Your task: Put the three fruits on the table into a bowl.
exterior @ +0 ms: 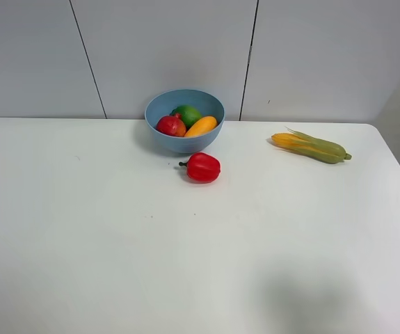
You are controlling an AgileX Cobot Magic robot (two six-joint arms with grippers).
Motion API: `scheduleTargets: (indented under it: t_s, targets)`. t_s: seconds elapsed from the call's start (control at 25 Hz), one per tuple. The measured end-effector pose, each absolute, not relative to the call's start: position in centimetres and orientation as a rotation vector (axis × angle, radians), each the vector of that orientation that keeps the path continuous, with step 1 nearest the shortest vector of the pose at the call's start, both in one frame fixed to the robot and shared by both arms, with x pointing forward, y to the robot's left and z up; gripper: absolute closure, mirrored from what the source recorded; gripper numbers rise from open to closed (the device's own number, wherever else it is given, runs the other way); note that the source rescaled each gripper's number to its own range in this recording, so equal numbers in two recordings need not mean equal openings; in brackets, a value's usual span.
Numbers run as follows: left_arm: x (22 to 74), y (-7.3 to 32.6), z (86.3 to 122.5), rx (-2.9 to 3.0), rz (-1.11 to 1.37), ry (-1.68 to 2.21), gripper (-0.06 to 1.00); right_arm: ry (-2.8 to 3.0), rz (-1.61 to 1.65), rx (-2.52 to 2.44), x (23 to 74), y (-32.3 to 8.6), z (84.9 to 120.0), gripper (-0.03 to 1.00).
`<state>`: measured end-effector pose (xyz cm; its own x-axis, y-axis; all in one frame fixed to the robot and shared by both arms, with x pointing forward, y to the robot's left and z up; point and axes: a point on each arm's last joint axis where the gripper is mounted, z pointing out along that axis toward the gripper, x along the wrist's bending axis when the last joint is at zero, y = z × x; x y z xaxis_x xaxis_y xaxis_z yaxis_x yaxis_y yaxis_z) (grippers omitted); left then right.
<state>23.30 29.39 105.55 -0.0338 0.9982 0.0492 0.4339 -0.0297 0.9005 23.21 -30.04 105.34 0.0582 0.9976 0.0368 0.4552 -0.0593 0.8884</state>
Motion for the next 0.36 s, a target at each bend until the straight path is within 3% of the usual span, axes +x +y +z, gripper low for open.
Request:
scheduleTargets:
  t_s: [0.36]
  targets:
    - [23.3, 29.4, 105.55, 1.544, 1.027, 1.549, -0.03, 1.486, 0.947, 1.612, 23.21, -30.04, 105.34, -0.03]
